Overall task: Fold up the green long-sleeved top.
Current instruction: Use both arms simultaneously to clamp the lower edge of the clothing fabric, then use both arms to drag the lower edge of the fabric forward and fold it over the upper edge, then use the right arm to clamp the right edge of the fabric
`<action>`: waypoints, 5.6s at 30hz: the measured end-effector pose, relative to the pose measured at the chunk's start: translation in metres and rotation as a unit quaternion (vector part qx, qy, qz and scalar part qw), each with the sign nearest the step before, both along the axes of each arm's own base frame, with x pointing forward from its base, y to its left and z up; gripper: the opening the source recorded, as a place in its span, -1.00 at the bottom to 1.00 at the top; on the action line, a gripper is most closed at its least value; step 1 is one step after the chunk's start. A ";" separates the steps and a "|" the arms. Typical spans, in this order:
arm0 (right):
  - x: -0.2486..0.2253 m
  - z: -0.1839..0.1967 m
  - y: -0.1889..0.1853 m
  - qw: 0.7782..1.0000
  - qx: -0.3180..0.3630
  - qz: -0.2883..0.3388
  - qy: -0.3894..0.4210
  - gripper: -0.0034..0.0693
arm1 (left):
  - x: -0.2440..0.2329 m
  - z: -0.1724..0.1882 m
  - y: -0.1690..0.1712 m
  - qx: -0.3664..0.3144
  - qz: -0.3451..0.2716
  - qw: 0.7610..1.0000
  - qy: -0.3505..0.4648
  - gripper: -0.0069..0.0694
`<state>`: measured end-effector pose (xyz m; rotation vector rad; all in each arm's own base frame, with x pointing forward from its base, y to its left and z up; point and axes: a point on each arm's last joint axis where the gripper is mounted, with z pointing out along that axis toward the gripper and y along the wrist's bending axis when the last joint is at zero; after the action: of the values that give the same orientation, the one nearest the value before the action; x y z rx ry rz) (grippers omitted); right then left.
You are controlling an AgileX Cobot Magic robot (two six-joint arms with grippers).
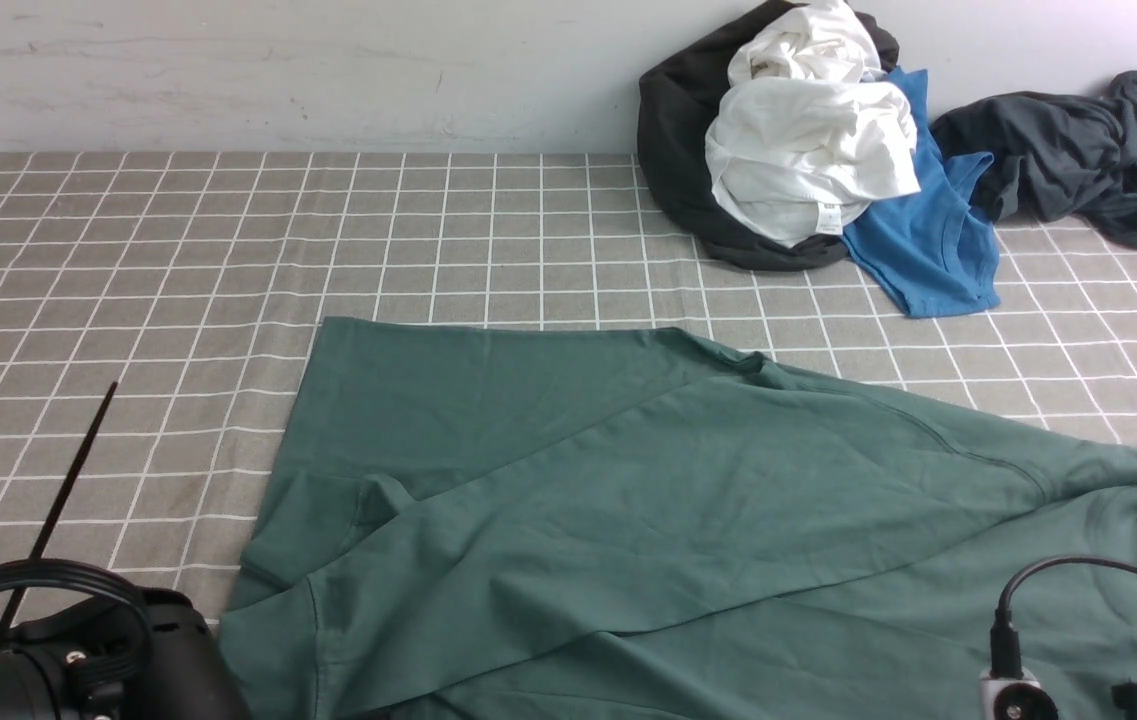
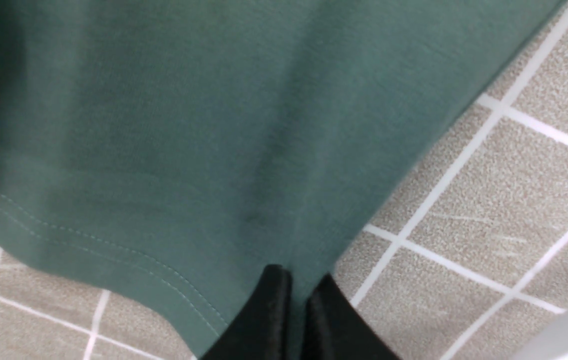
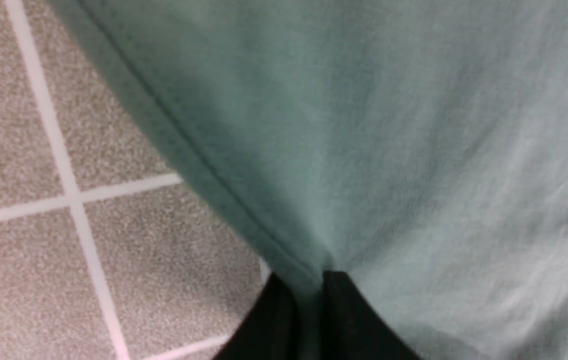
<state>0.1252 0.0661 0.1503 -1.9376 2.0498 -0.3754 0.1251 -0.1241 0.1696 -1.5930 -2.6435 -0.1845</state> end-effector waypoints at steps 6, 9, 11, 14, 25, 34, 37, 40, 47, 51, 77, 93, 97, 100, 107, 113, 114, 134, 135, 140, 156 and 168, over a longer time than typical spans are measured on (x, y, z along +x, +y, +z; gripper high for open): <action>0.018 0.040 0.006 0.999 -0.003 -0.030 -0.034 -0.90 | 0.011 0.034 -0.002 0.003 -0.006 0.999 -0.037 -0.81; 0.033 0.068 0.011 0.997 0.011 -0.048 -0.064 -0.90 | 0.031 0.061 -0.002 -0.017 0.013 0.996 -0.086 -0.81; 0.043 0.085 0.012 0.994 0.028 -0.060 -0.085 -0.90 | 0.048 0.079 -0.001 -0.032 0.031 0.992 -0.117 -0.80; 0.063 0.109 0.009 0.987 0.065 -0.102 -0.110 -0.90 | 0.081 0.107 0.006 -0.050 0.050 0.985 -0.155 -0.79; 0.159 0.124 -0.005 0.970 0.119 -0.197 -0.073 -0.90 | 0.197 0.143 0.023 -0.065 0.088 0.974 -0.198 -0.79; 0.235 0.110 -0.007 0.963 0.127 -0.229 -0.060 -0.90 | 0.268 0.127 0.029 -0.063 0.122 0.969 -0.205 -0.79; 0.256 0.100 -0.004 0.964 0.125 -0.230 -0.056 -0.90 | 0.285 0.115 0.030 -0.060 0.128 0.969 -0.202 -0.79; 0.273 0.088 -0.001 0.964 0.122 -0.231 -0.048 -0.90 | 0.301 0.099 0.029 -0.056 0.129 0.970 -0.197 -0.79; 0.306 0.047 0.005 0.965 0.113 -0.238 -0.023 -0.90 | 0.336 0.058 0.029 -0.063 0.126 0.966 -0.218 -0.77; 0.315 0.033 0.007 0.954 0.134 -0.265 -0.033 -0.88 | 0.345 0.041 0.031 -0.065 0.126 0.964 -0.223 -0.67; 0.312 0.047 0.069 0.869 0.290 -0.398 0.049 0.02 | 0.313 0.056 0.029 -0.076 0.283 0.951 -0.099 -0.39; 0.346 -0.004 0.087 0.808 0.399 -0.432 -0.029 -0.69 | 0.313 0.045 0.021 -0.082 0.260 0.959 -0.073 -0.84; 0.353 -0.007 0.071 0.778 0.415 -0.471 -0.037 -0.69 | 0.317 0.045 0.022 -0.081 0.254 0.959 -0.096 -0.84; 0.356 -0.001 0.062 0.771 0.411 -0.486 -0.021 -0.69 | 0.322 0.043 0.026 -0.080 0.251 0.958 -0.118 -0.84; 0.349 0.072 0.046 0.814 0.370 -0.448 -0.005 -0.69 | 0.319 0.046 0.036 -0.061 0.264 0.957 -0.101 -0.84; 0.305 0.150 0.009 0.870 0.260 -0.419 0.000 -0.69 | 0.288 0.073 0.031 -0.104 0.285 0.950 -0.080 -0.84; 0.299 0.156 0.004 0.872 0.247 -0.423 0.008 -0.69 | 0.279 0.073 0.030 -0.103 0.284 0.951 -0.071 -0.84; 0.217 0.085 -0.091 0.789 0.207 -0.572 0.084 -0.69 | 0.215 -0.017 0.073 -0.059 0.335 0.940 -0.005 -0.84; 0.219 0.080 -0.098 0.783 0.209 -0.581 0.078 -0.68 | 0.215 -0.017 0.075 -0.060 0.337 0.940 -0.006 -0.84; 0.228 0.062 -0.128 0.745 0.220 -0.627 0.058 -0.47 | 0.216 -0.017 0.076 -0.061 0.338 0.939 -0.008 -0.84; 0.253 0.001 -0.158 0.693 0.203 -0.690 0.041 0.77 | 0.216 -0.017 0.074 -0.067 0.343 0.937 -0.006 -0.84; 0.258 0.007 -0.147 0.720 0.188 -0.665 0.065 -0.72 | 0.216 -0.017 0.074 -0.067 0.343 0.937 -0.006 -0.84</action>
<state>0.3835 -0.0808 0.1569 0.0237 2.9417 -0.0432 0.3413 -0.0497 0.1528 -0.5982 -3.0764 0.0210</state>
